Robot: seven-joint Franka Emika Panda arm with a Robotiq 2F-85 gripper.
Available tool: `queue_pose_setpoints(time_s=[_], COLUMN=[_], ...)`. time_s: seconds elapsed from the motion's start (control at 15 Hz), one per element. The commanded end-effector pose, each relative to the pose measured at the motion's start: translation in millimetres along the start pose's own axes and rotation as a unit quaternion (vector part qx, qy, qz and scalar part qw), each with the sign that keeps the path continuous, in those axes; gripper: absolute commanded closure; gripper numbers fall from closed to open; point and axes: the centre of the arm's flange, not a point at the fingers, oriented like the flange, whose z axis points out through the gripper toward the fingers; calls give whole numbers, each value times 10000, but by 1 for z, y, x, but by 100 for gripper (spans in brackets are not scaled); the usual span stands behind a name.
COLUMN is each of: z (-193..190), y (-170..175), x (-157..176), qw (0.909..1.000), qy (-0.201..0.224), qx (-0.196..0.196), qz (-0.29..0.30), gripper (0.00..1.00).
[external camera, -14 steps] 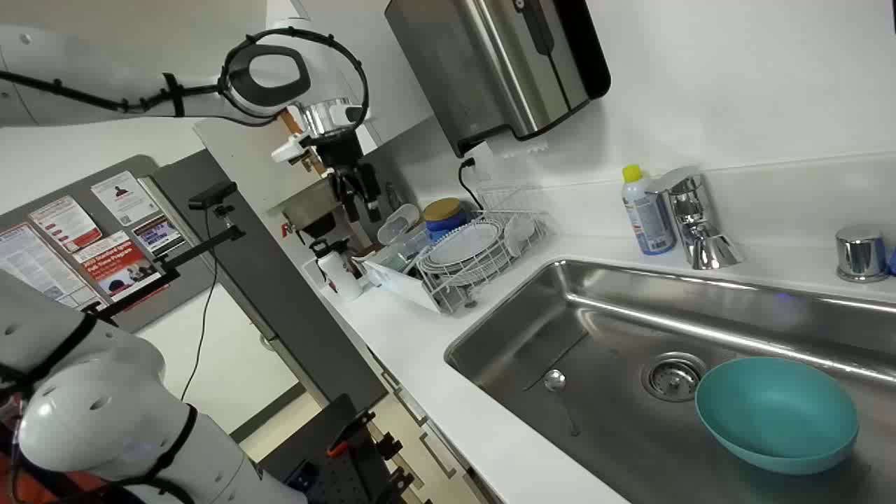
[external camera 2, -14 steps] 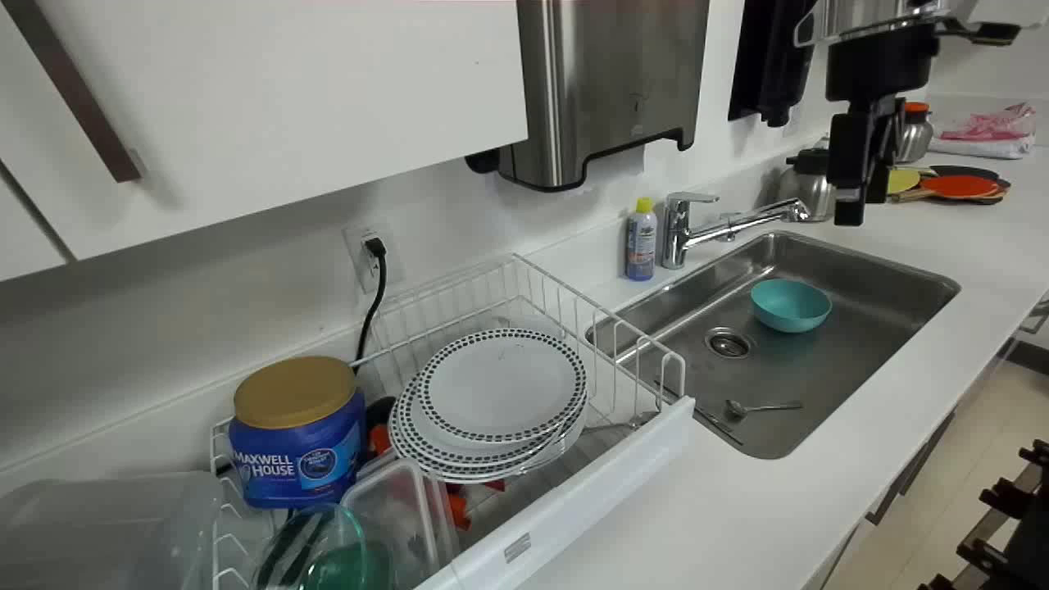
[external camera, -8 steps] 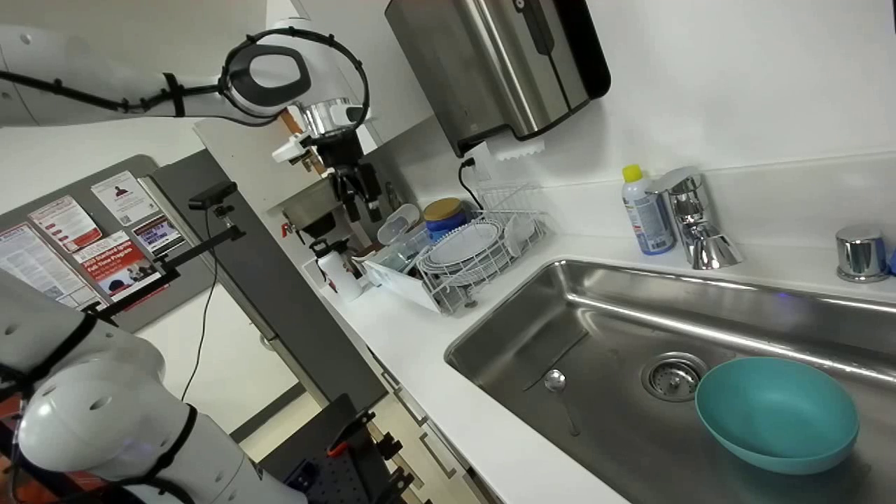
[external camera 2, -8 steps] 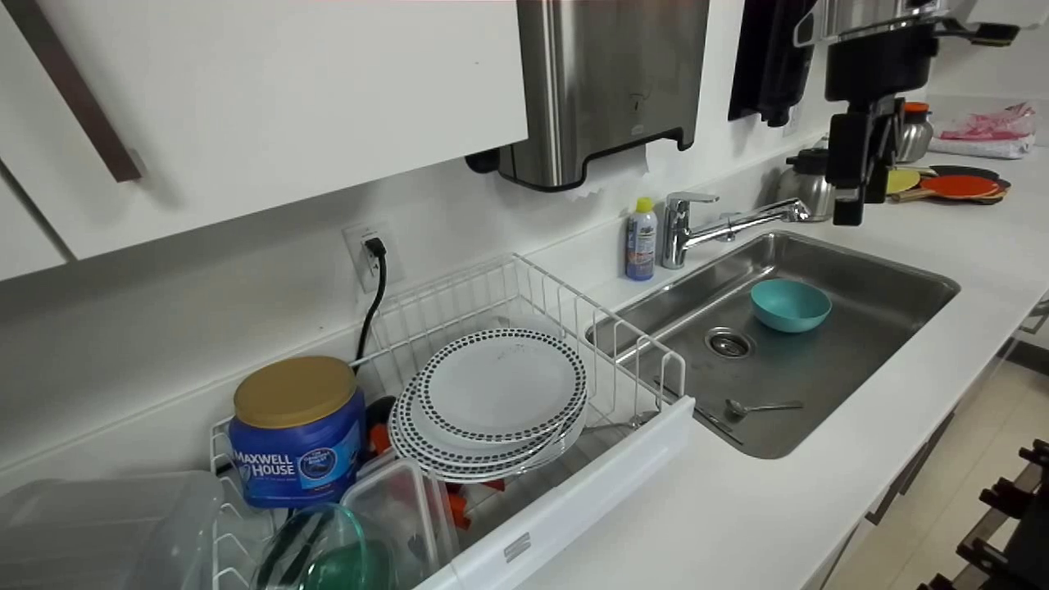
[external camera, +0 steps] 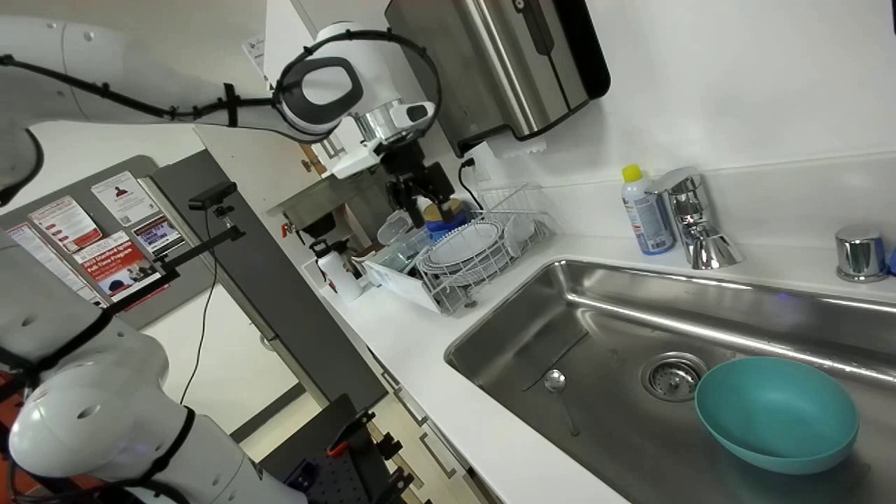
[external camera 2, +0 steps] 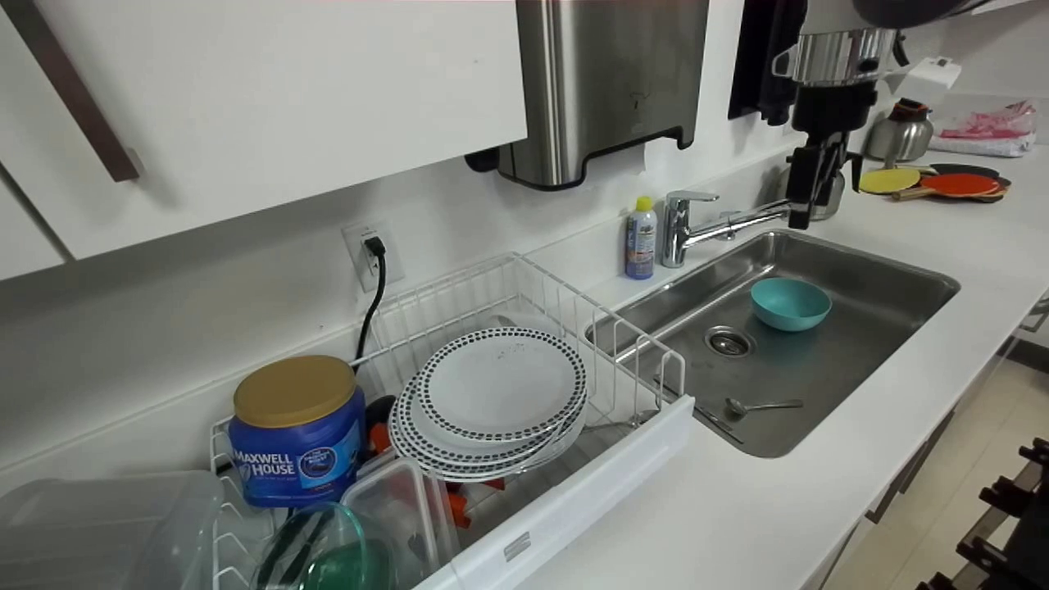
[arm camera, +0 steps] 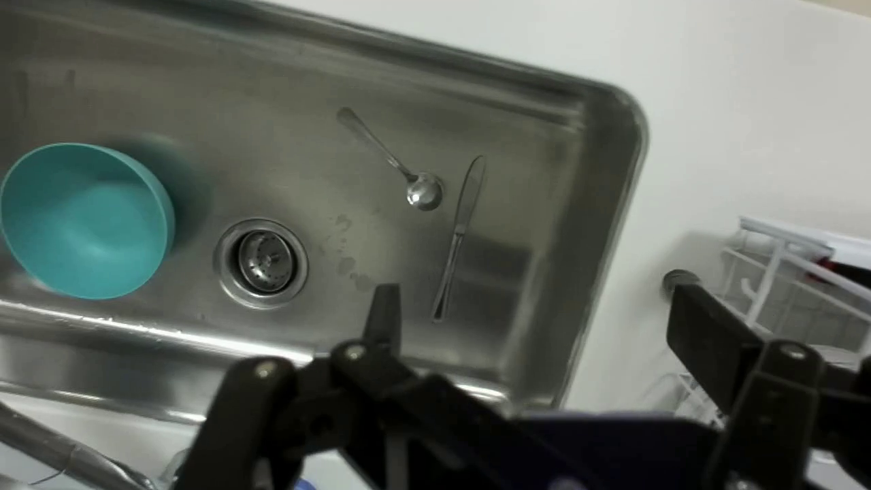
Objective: Put the bowl in the sink on the dish rack
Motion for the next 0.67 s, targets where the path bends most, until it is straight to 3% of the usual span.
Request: queue_pose_setpoints(time_s=[0.0, 0.2, 0.27, 0.6], z=[43, 81, 71, 79], y=[50, 73, 64, 65], x=[25, 25, 12, 14], qw=[9997, 9980, 9988, 9987], qy=[6, -306, -208, -281], qx=[-93, -130, -37, -24], qz=[228, 529, 434, 435], gripper=[0, 0, 0, 0])
